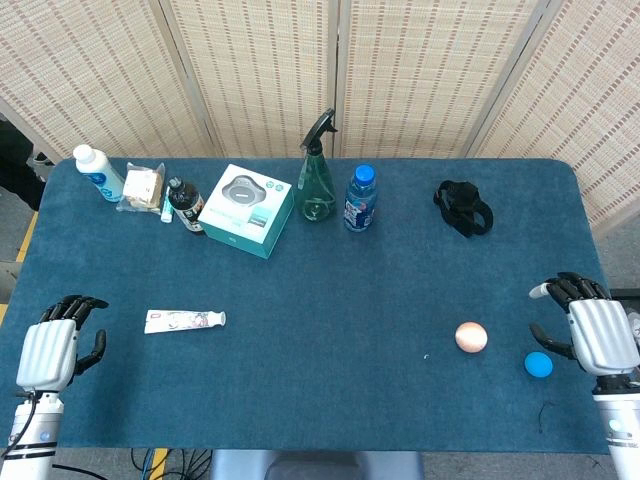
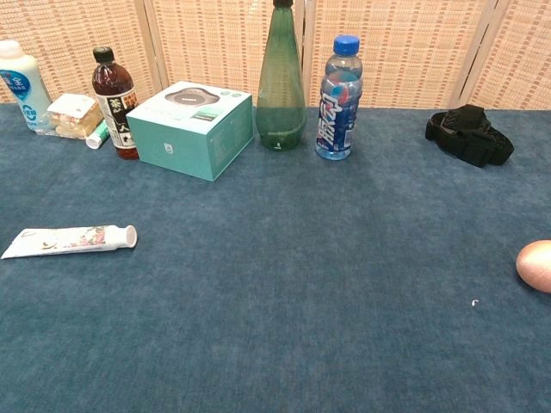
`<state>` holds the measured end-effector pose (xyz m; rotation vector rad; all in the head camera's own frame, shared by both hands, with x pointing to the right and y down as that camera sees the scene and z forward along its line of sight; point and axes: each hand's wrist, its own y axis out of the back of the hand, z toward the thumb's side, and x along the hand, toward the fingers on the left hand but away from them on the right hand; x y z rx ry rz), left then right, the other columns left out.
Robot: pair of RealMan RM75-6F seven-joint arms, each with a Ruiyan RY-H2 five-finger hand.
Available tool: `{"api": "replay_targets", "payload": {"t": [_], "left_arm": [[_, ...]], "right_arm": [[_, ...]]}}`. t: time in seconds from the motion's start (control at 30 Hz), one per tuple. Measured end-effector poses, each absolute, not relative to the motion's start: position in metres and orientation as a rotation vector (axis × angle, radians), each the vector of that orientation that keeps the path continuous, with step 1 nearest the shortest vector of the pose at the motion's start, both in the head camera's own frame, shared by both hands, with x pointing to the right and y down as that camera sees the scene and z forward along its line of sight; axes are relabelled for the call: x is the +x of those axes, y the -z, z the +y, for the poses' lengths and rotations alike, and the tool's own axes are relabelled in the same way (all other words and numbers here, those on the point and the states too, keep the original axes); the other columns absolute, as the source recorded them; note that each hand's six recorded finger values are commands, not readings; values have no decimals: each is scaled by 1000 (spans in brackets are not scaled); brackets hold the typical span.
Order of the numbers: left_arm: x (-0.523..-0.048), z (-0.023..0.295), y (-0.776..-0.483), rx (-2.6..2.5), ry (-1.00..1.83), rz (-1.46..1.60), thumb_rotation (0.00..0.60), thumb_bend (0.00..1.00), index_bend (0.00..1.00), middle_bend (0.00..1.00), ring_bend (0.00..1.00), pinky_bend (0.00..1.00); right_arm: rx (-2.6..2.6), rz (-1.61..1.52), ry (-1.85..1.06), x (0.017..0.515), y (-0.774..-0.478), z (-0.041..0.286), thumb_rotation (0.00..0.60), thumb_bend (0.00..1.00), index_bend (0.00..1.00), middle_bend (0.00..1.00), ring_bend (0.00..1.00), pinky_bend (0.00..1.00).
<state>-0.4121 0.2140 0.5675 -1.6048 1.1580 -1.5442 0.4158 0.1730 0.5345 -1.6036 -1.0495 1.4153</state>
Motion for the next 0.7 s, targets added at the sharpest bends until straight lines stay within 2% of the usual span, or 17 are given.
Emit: {"api": "replay_targets", "payload": {"t": [0.23,0.5,0.7], "left_arm": [[-411,213,-570,-1622,1541,1146,600,430,304,294,181,205],[-398,201,-586,-1708,1523,1079,600,216,294,297,174,201],[-375,190,-612,-1805,1508,993,600,186,300,305,174,201]], "right_arm": [[-1583,-1065,-1390,416,-530,169,600,169,429,398,222,267],[-1477,-1057,-1321,415,-507,146,600,169,430,398,222,267],[-1471,-1047,-1318,412,-505,140,600,169,429,398,222,267]]}}
